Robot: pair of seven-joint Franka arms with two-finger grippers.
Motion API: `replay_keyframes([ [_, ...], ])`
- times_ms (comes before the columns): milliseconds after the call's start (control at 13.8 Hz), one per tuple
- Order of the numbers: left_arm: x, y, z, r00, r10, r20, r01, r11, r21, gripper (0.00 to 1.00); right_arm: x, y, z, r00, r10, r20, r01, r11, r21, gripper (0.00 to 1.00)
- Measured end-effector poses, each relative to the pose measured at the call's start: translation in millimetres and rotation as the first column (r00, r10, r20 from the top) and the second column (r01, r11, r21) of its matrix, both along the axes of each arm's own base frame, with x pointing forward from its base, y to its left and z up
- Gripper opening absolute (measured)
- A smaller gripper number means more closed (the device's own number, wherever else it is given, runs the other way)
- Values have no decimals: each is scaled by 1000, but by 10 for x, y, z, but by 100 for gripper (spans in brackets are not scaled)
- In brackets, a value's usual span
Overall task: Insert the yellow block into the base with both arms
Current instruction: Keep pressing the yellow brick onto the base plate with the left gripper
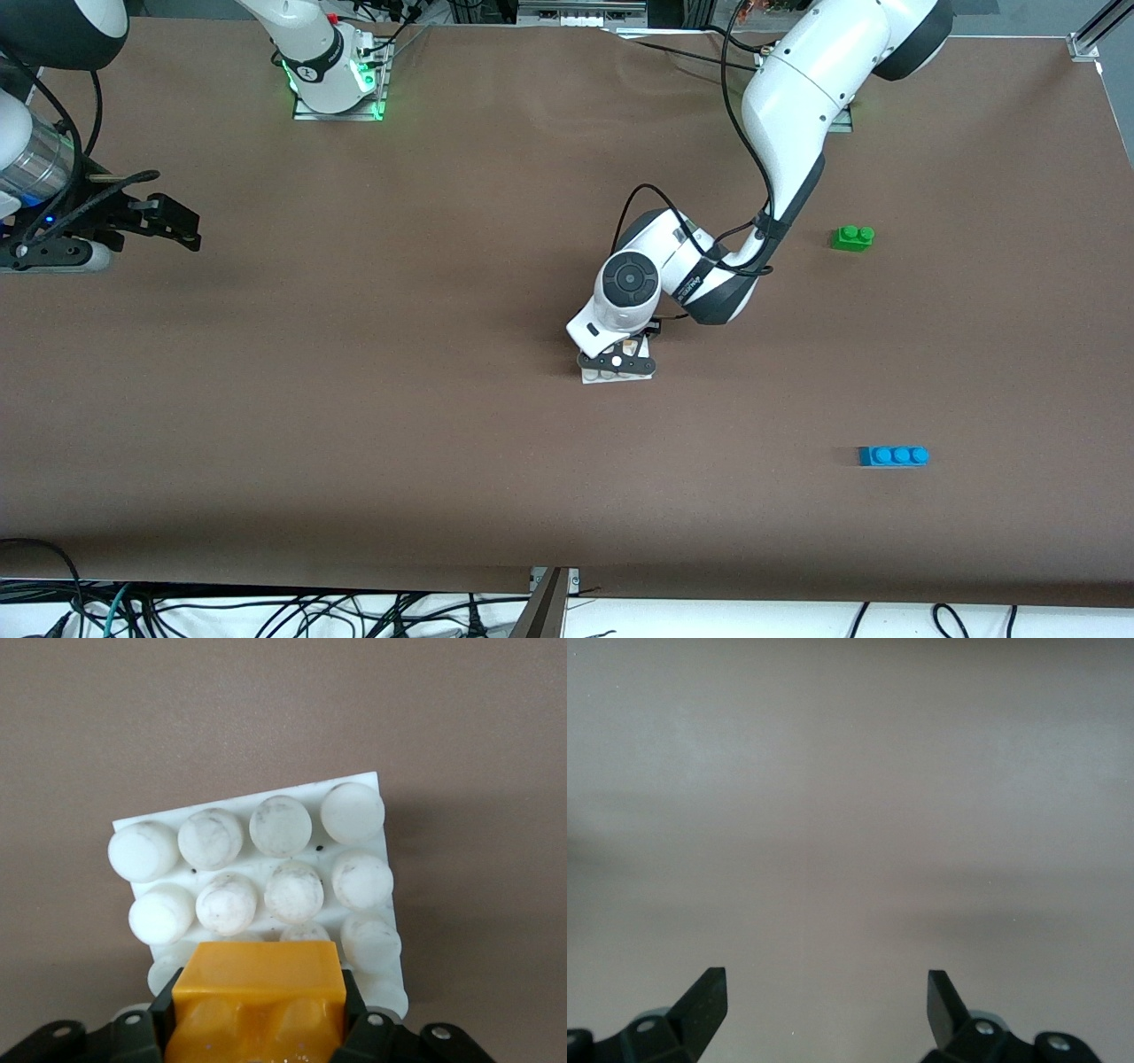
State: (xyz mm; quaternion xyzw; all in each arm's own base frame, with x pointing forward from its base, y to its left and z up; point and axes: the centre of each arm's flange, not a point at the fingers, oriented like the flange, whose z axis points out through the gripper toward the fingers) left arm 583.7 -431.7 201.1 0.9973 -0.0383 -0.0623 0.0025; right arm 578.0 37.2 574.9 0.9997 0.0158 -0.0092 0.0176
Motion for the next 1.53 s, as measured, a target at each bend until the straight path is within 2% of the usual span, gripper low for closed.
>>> replay_keyframes([
  [291,-6,-7,3,999,30,-26,-31,999,-25,68,-1,12,1,1000,0,0,0,1000,7,100],
  [1090,37,52,-9,998,59,-23,-60,998,-15,68,4,16,35,1000,0,7,0,1000,9,100],
  [1525,-24,-45,1,998,62,-19,-62,998,-10,68,3,22,36,1000,0,7,0,1000,14,100],
])
